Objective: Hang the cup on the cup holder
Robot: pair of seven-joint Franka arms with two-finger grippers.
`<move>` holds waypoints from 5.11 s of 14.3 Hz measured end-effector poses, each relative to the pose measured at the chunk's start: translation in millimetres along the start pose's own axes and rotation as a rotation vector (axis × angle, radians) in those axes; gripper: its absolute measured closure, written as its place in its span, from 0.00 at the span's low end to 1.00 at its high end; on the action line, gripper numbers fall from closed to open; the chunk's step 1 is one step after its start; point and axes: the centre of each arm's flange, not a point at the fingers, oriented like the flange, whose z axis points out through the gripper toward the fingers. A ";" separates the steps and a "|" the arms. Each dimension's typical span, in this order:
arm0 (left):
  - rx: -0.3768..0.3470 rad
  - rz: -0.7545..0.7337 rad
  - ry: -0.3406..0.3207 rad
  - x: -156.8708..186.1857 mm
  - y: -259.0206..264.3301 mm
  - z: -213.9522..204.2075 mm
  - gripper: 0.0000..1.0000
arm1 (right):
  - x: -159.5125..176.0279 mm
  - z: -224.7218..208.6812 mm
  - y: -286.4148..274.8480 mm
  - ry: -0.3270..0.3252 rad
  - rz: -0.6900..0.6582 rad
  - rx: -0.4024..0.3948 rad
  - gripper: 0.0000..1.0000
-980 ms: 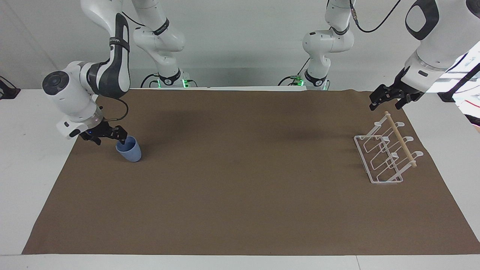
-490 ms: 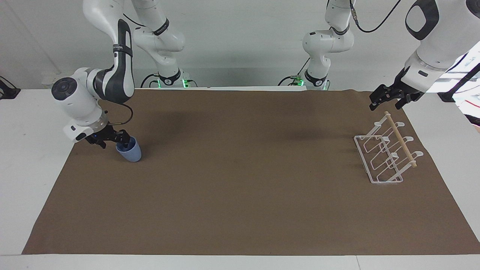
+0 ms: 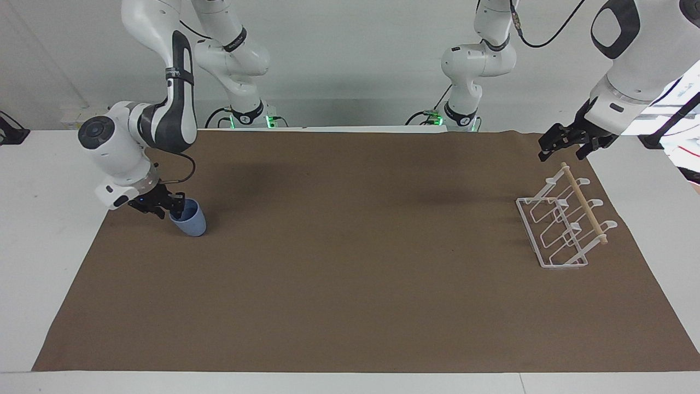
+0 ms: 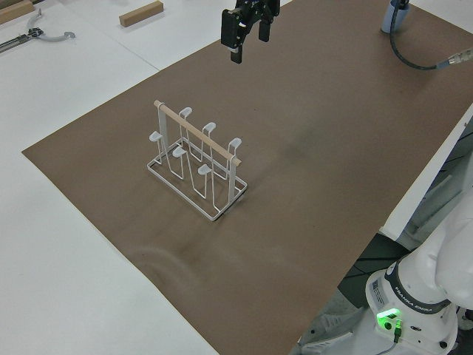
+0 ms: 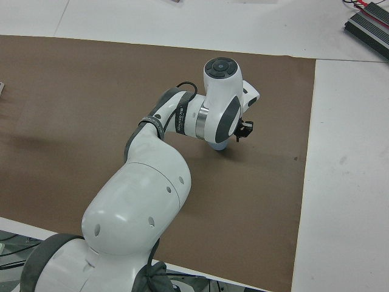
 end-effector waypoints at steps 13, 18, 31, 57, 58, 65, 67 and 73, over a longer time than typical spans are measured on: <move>0.001 -0.019 -0.024 -4.5 -0.9 8.6 0.00 | 7.3 -26.7 -7.0 -0.040 -0.122 0.010 0.96; -0.054 -0.172 -0.079 -13.9 0.4 11.2 0.00 | 13.7 -107.4 -67.0 -0.056 -0.190 0.293 0.96; -0.202 -1.271 -0.291 -34.0 122.4 -11.4 0.00 | 8.8 -147.4 -352.6 -0.018 0.032 0.873 0.96; -0.399 -1.443 -0.266 -78.1 307.0 58.1 0.04 | -28.9 -127.1 -428.3 -0.068 0.209 1.074 0.96; -0.396 -1.442 -0.266 -79.2 308.4 61.1 0.04 | -28.9 -127.3 -428.2 -0.068 0.209 1.074 0.96; -0.405 -1.423 -0.258 -78.9 308.1 60.1 0.19 | -29.1 -127.0 -427.4 -0.070 0.215 1.077 0.92; -0.406 -1.413 -0.256 -79.0 308.1 60.0 0.19 | -29.3 -128.3 -427.3 -0.070 0.218 1.078 0.86; -0.403 -1.407 -0.256 -79.1 307.9 60.7 0.19 | -17.7 -131.2 -400.9 -0.054 0.258 1.080 0.24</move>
